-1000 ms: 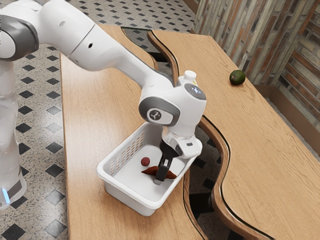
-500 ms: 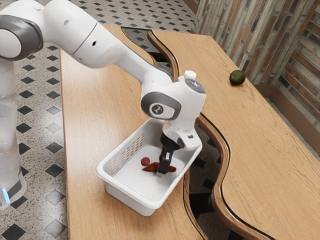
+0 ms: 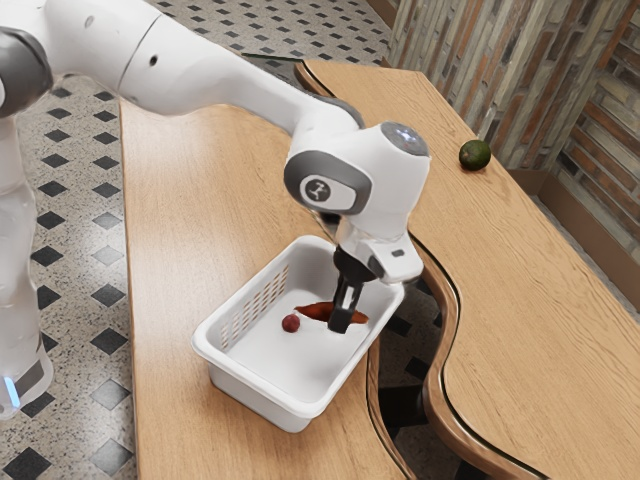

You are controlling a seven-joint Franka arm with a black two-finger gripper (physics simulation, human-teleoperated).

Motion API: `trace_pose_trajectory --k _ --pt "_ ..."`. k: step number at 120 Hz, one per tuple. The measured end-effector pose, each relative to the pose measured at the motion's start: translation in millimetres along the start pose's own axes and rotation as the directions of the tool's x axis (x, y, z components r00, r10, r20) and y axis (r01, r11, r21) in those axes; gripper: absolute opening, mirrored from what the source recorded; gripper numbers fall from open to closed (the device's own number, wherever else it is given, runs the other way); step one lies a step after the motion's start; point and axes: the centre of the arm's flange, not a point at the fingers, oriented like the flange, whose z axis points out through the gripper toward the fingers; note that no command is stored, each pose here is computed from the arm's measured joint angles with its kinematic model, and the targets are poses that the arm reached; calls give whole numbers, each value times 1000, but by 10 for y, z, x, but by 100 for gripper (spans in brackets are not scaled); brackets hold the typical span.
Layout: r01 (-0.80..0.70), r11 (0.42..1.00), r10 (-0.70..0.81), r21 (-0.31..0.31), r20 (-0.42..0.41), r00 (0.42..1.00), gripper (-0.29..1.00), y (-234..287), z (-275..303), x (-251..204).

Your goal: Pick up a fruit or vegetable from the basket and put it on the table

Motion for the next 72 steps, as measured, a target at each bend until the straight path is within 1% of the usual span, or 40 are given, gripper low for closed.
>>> trace_pose_trajectory --k 7,13,19,25,40,50,56,58,66,72 --pt "65 998 -65 9 -21 998 16 -283 -384 -89" --pt "181 983 -181 7 -17 983 16 -839 -591 -288" --pt "303 953 -303 3 1 953 16 -1440 -715 -540" --pt "388 922 -388 7 28 921 16 -1845 -765 -767" --pt "473 881 -473 23 99 876 15 -2190 -740 -1044" --pt "558 830 -555 23 141 820 15 -2581 -665 -1319" --pt "586 810 -582 26 162 797 16 -2705 -617 -1410" --pt "590 807 -586 27 168 793 19 -2721 -600 -1419" --pt "595 803 -589 29 186 786 38 -2727 -550 -1412" --pt "598 801 -592 29 193 783 48 -2725 -534 -1410"
